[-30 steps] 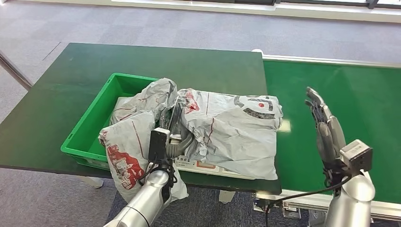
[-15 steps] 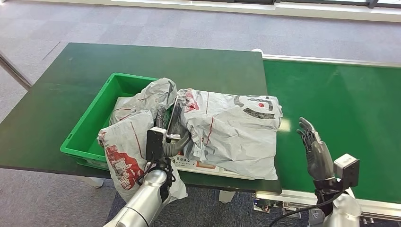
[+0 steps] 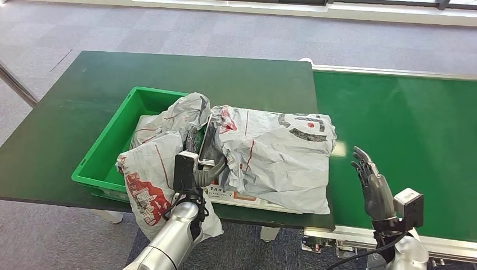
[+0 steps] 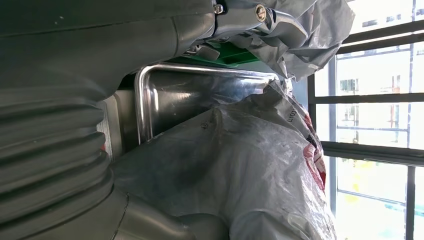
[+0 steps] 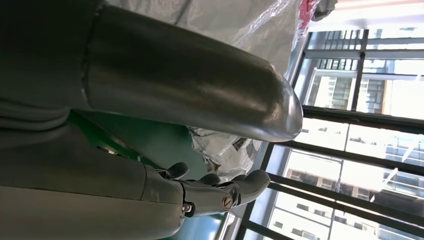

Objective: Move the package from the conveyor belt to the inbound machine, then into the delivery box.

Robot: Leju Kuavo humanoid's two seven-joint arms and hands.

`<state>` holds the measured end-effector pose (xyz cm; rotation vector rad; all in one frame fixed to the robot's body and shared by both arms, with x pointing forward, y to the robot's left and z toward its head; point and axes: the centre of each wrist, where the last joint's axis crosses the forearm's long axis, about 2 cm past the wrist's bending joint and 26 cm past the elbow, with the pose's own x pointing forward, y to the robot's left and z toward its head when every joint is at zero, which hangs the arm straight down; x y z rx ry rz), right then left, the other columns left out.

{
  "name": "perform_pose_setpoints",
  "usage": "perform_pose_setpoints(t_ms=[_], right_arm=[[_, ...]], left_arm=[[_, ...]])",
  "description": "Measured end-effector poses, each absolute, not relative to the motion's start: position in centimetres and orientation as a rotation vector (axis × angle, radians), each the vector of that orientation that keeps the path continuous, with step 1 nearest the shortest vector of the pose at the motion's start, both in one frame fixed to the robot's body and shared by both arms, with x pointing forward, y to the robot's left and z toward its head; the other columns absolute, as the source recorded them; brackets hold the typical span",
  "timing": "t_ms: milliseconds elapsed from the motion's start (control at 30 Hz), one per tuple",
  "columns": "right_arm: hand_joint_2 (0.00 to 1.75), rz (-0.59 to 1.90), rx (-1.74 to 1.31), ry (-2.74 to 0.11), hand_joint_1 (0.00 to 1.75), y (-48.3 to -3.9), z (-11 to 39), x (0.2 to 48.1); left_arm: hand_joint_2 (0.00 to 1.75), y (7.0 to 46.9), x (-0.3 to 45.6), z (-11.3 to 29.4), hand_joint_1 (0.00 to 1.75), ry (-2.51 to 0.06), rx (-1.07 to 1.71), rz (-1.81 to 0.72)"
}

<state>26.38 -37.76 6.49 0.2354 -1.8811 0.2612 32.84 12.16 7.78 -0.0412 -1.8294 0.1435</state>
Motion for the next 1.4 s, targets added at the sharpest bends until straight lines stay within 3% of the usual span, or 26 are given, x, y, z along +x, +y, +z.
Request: perform_pose_setpoints(t_ms=[233,467,600,933,1133,1267,1400], right_arm=[[0.00,0.369,0.174,-1.795,0.00,-38.2,6.3,25.9],[0.00,0.442,0.122,-1.761,0.00,-38.1,6.8,25.9],[0.00,0.446,0.119,-1.764,0.00,-38.0,6.9,26.0],[0.00,0.432,0.110,-1.773,0.00,-38.0,7.1,26.2],[0.00,0.424,0.107,-1.781,0.00,-38.1,7.2,26.3],[0.00,0.410,0.111,-1.797,0.00,-38.1,7.4,26.4],[0.00,0.402,0.111,-1.817,0.00,-38.3,7.8,26.9]], left_arm=[[1.75,12.8,33.4,9.6,0.00,-1.931,0.156,0.147],[1.75,14.7,34.9,16.8,0.00,-2.318,0.569,0.043],[1.75,16.9,34.9,20.6,0.00,-2.451,0.723,0.105],[1.75,20.2,33.5,26.0,0.00,-2.609,0.890,0.299],[1.75,19.2,32.9,27.7,0.00,-2.691,0.834,0.324],[1.75,15.8,33.5,27.0,0.00,-2.749,0.697,0.108],[1.75,9.9,34.7,23.7,0.00,-2.648,0.472,-0.502]])
